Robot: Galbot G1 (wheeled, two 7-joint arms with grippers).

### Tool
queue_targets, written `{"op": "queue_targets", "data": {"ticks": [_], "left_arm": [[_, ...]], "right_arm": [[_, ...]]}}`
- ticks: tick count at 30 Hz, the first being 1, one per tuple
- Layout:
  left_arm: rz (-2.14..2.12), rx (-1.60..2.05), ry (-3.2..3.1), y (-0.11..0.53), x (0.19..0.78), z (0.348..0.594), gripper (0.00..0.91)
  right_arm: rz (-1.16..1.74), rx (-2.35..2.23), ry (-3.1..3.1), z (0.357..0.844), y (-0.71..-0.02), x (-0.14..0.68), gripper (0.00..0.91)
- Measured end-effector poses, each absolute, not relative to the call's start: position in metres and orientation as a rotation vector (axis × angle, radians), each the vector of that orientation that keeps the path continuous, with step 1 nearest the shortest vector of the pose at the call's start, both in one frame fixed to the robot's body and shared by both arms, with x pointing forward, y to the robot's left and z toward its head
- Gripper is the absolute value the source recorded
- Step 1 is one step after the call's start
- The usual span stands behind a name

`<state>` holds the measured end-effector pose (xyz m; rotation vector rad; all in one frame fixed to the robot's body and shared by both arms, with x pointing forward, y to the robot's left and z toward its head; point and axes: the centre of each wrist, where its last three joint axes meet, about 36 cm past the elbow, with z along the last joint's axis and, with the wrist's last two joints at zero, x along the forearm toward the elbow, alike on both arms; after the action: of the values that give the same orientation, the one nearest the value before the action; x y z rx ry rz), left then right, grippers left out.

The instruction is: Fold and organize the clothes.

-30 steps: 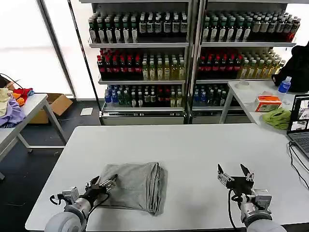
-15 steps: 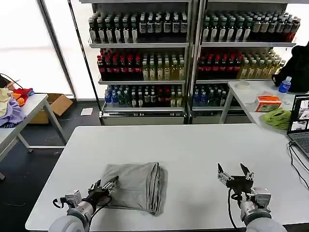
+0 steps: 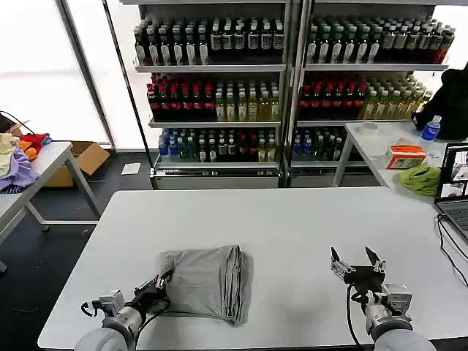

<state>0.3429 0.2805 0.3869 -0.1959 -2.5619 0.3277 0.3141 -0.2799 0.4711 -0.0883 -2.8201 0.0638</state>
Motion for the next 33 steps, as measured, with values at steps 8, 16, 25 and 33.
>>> {"op": "queue_targets", "data": {"ticks": [8, 16, 25, 33], "left_arm": [[0.276, -0.16, -2.612, 0.303, 0.344, 0.402, 0.0], [0.115, -0.028, -2.685, 0.379, 0.35, 0.434, 0.0], [-0.093, 0.124, -2.757, 0.459, 0.366, 0.494, 0.0], [-0.137, 0.112, -2.78, 0.455, 0.364, 0.509, 0.0]], "right_arm": [[0.063, -0.087, -2.83, 0.474, -0.28, 0.318, 0.907], [0.06, -0.076, -2.834, 0.475, -0.279, 0.32, 0.907], [0.059, -0.075, -2.834, 0.477, -0.279, 0.32, 0.907], [0.051, -0.096, -2.829, 0.476, -0.281, 0.318, 0.907]]}}
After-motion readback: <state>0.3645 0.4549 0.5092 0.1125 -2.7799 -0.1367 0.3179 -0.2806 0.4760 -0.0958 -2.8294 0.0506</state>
